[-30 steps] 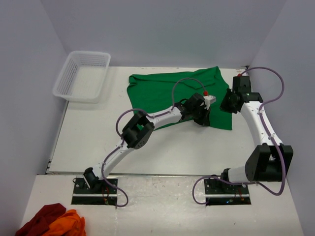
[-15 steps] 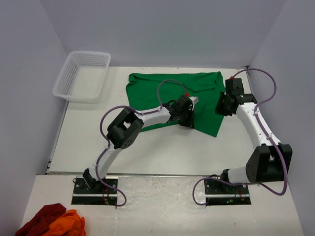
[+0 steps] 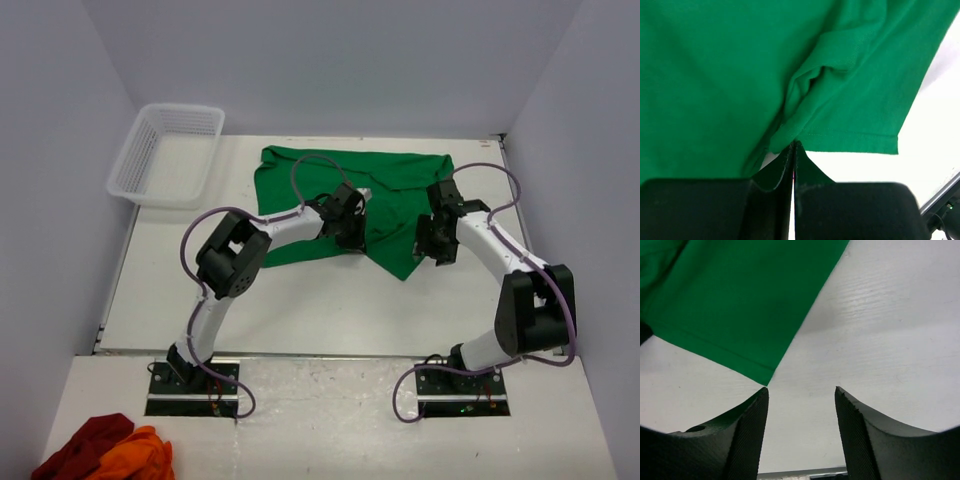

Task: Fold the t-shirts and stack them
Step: Flatten out the tshirt

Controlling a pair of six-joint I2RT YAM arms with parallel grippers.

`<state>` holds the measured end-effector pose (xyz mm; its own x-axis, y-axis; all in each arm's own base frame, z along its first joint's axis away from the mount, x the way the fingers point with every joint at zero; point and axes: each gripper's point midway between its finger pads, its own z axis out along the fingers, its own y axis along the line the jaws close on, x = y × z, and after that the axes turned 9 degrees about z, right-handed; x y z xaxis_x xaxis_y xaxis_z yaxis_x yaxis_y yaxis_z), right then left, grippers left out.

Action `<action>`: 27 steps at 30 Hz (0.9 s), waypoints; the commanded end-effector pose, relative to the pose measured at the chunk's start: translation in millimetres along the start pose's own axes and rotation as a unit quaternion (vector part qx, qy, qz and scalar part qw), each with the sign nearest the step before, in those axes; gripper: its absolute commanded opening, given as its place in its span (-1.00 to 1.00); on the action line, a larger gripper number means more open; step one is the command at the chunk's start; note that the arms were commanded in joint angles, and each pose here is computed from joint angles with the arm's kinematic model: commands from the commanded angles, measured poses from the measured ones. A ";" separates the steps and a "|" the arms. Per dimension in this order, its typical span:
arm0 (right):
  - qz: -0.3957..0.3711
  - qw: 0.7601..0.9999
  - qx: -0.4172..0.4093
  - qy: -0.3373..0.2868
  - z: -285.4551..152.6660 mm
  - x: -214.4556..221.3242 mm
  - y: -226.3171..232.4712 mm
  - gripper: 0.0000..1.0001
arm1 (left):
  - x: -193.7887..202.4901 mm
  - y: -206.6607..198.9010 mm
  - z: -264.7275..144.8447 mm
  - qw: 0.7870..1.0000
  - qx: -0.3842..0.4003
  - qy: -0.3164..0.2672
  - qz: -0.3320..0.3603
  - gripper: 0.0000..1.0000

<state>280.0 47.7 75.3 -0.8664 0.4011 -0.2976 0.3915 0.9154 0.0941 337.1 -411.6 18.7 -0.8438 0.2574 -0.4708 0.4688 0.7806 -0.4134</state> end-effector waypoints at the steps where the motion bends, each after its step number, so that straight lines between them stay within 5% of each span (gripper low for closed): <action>1: -0.004 1.000 0.003 0.010 5.9 4.8 7.2 0.12 | -1.4 4.7 -18.3 1.000 -0.014 0.011 0.013 -1.00; 9: 0.033 0.996 -0.074 -0.024 1.6 19.4 60.1 0.06 | 18.8 8.5 -30.6 1.000 -0.020 0.020 -0.009 -1.00; 14: 0.017 0.999 -0.033 -0.003 23.6 34.4 63.1 0.06 | 36.1 8.6 -47.2 1.000 -0.021 0.009 -0.012 -1.00; 17: 0.007 1.000 -0.008 -0.008 32.5 40.8 65.7 -0.20 | 32.5 6.4 -64.7 0.999 -0.043 -0.017 0.001 -1.00; 21: 0.011 0.999 -0.026 -0.042 21.8 33.5 75.6 -1.00 | 18.2 -22.2 -83.9 0.997 -0.037 -0.054 0.051 -1.00; 27: 0.019 0.996 -0.002 -0.083 -0.5 16.9 63.7 -1.00 | -12.7 -76.4 -90.8 0.990 0.041 -0.090 0.100 -1.00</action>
<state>273.8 124.1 46.8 -0.8563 0.3870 -0.3421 0.3739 0.9214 0.1064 276.1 -398.7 86.2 -0.7562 0.3120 -0.5752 0.5686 0.7484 -0.3415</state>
